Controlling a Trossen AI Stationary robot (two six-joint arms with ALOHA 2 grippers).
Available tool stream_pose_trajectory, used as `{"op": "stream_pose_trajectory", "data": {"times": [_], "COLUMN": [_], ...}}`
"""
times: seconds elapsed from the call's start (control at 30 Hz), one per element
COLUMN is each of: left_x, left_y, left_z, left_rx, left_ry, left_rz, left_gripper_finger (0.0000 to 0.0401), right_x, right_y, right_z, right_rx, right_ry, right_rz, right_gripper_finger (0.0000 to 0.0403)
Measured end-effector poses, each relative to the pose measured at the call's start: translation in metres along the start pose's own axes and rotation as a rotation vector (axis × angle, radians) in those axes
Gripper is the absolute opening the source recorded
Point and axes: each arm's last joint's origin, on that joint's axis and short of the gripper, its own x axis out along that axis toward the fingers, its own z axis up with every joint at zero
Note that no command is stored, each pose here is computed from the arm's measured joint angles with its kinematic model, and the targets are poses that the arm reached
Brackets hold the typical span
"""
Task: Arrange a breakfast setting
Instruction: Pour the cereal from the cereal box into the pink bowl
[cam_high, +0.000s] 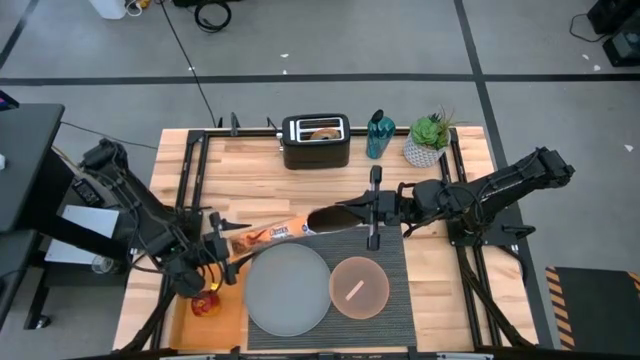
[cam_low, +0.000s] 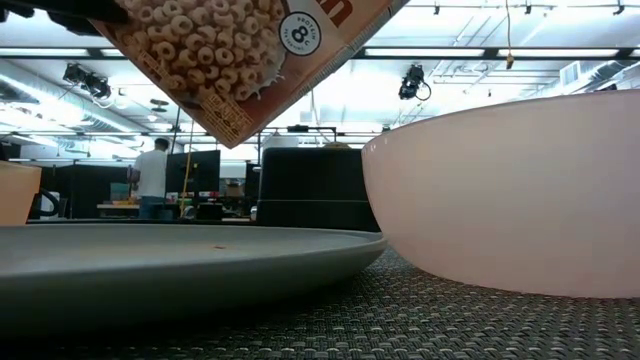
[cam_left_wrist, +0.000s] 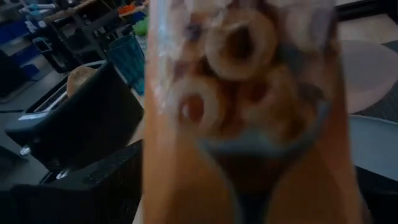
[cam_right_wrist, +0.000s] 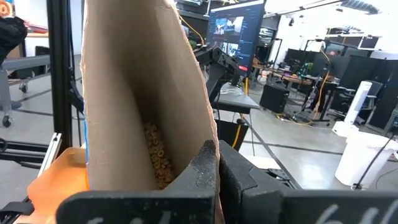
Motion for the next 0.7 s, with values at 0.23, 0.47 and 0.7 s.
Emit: {"op": "stream_pose_trajectory", "data": {"times": [0.23,0.47,0.7], "left_x": [0.024,0.031,0.03], "left_y": [-0.01,-0.009,-0.006], "left_z": [0.004,0.004,0.006], "left_rx": [0.05,0.065,0.068], "left_ry": [0.022,0.034,0.027], "left_rz": [0.004,0.023,0.022], "left_gripper_finger": [0.0355,0.032,0.0229], "right_x": [0.0,0.0,0.0], "right_y": [0.0,0.0,0.001], "right_z": [0.001,0.001,0.001], "right_rx": [0.001,0.003,0.003], "right_ry": [-0.007,-0.01,-0.01], "right_rz": [0.016,0.015,0.019], "right_gripper_finger": [0.0005,0.0006,0.0007]}}
